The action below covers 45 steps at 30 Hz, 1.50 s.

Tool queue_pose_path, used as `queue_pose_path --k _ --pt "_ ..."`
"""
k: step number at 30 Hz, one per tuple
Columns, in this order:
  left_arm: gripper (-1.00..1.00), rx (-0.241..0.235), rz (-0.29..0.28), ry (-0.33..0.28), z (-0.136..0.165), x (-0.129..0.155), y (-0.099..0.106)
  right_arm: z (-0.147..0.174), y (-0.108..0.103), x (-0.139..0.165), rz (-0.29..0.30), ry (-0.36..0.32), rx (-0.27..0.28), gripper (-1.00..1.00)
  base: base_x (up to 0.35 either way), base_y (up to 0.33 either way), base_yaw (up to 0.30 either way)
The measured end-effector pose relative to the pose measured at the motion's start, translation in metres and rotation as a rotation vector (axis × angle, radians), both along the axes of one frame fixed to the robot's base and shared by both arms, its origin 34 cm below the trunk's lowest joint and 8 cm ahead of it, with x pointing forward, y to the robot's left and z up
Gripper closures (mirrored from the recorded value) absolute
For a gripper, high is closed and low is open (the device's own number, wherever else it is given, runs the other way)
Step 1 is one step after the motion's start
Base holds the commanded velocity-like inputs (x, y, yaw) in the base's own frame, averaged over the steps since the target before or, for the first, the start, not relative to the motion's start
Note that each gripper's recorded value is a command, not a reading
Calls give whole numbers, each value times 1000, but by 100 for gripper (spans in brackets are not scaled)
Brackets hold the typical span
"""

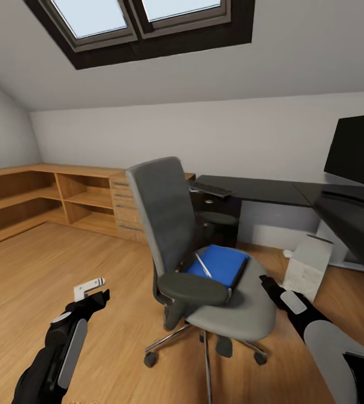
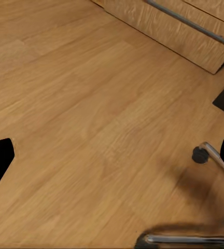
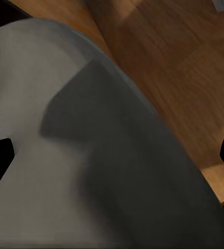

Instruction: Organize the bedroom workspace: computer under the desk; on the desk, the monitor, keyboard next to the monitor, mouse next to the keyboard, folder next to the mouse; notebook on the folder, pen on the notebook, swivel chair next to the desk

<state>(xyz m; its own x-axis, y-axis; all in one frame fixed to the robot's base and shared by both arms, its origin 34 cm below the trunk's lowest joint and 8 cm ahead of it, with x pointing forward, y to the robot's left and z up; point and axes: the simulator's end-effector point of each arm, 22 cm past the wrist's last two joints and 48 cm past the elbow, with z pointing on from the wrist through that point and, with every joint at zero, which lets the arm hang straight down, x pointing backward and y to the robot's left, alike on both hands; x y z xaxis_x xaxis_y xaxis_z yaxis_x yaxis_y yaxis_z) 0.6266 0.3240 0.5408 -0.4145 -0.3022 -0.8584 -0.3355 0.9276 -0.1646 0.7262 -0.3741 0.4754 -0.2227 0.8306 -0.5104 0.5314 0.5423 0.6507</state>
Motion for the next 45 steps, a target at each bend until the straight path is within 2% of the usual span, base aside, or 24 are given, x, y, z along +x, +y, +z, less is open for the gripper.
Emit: queue_pose_path --k 7,22,28,38,45 --pt "-100 -4 -2 17 -9 -1 -2 1 4 1 5 -4 4 -100 0 0 201" --pt "-100 -11 -9 38 -20 -3 -5 0 2 0 -3 -4 15 -100 0 0 8" --pt "-100 -12 -10 45 -24 -3 -5 12 0 7 -4 -31 4 -100 -176 0 0" --pt "-100 -11 -9 46 -23 -3 -5 9 8 7 9 -24 14 -100 -85 0 4" --pt "-100 -11 -9 46 -23 -3 -5 8 13 7 19 -19 17 -100 -1 0 180"
